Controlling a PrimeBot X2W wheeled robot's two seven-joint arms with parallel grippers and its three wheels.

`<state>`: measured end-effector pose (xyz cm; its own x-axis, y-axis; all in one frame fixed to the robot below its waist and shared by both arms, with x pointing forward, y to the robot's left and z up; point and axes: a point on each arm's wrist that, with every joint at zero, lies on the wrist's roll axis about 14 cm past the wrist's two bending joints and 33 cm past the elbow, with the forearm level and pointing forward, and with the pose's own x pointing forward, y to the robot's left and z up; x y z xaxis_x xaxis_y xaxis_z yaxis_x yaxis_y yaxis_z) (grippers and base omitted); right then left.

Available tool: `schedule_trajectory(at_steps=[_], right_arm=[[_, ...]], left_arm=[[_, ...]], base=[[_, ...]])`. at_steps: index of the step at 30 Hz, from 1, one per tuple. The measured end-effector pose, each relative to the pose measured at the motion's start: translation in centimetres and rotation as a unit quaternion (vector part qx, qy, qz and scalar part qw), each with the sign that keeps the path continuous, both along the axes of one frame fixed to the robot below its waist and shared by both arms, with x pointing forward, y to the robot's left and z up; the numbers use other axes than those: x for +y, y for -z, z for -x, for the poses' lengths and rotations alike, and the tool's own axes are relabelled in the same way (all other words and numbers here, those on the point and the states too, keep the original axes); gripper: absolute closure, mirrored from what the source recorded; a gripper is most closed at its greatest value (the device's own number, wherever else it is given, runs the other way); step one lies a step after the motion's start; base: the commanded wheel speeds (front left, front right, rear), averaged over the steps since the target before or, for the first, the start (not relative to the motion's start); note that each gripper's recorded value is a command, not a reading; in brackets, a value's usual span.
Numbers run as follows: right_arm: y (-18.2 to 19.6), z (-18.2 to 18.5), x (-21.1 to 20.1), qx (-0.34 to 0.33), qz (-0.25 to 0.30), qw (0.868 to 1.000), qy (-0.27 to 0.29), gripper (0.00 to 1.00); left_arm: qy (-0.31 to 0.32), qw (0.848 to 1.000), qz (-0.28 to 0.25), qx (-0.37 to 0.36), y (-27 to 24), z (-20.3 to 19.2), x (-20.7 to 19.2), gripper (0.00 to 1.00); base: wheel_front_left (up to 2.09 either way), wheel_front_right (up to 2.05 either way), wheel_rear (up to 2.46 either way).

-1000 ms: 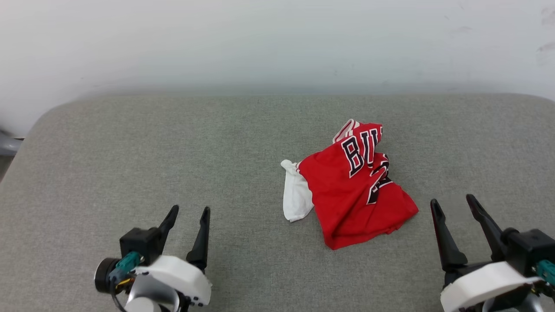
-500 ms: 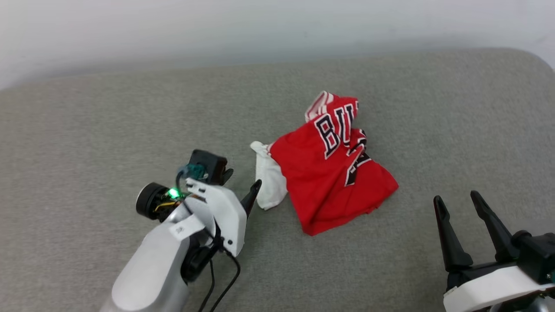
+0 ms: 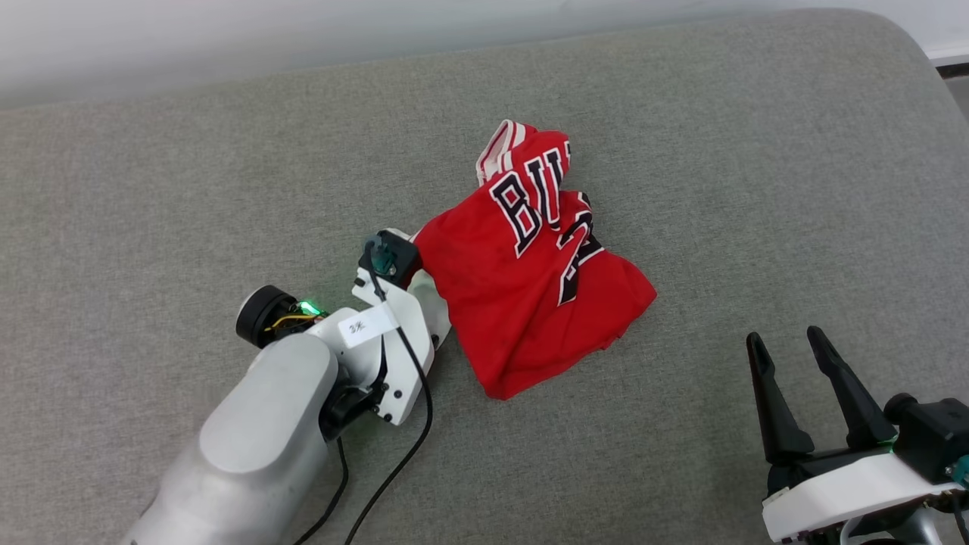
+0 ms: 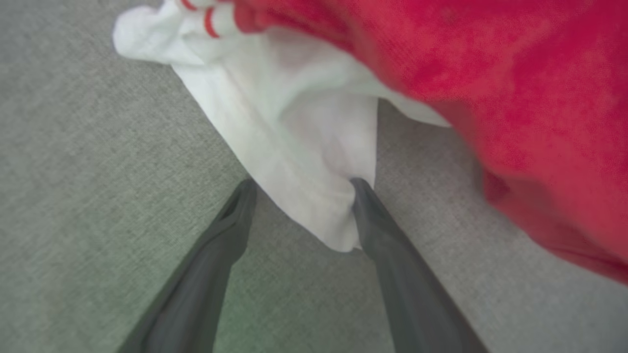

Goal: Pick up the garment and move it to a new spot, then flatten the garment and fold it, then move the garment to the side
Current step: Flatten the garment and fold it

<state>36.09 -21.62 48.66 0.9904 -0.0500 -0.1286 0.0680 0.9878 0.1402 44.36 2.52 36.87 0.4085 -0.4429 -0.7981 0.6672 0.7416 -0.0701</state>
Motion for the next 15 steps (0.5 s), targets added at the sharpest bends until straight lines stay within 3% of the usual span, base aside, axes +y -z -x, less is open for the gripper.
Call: schedule_trajectory(at_steps=[1,2,3,4,10,15], right_arm=[[0.1,0.1,-0.1,0.001,-0.001,1.000,0.002,0.00],[0.2,0.1,-0.2,0.002,-0.003,1.000,0.004,0.00],[0.3,0.1,-0.2,0.003,-0.006,1.000,0.004,0.00],[0.3,0.1,-0.2,0.003,-0.006,1.000,0.004,0.00],[0.3,0.2,-0.2,-0.001,-0.016,1.000,0.006,0.00],[-0.4,0.1,0.2,-0.012,-0.023,1.000,-0.001,0.00]], left_arm=[[0.005,1.000,-0.006,0.010,0.1,0.1,-0.1,0.00],[0.006,1.000,-0.009,0.018,0.2,0.2,-0.1,0.51],[0.011,1.000,-0.015,0.023,0.3,0.3,-0.1,0.91],[0.014,0.999,-0.018,0.024,0.3,0.3,-0.1,1.00],[-0.005,0.999,0.001,-0.046,-1.1,-0.9,0.9,1.00],[-0.050,0.984,0.019,-0.169,-6.0,-4.0,3.6,1.00]], base=[[0.00,0.00,0.00],[0.00,0.00,0.00],[0.00,0.00,0.00],[0.00,0.00,0.00],[0.00,0.00,0.00],[0.00,0.00,0.00]])
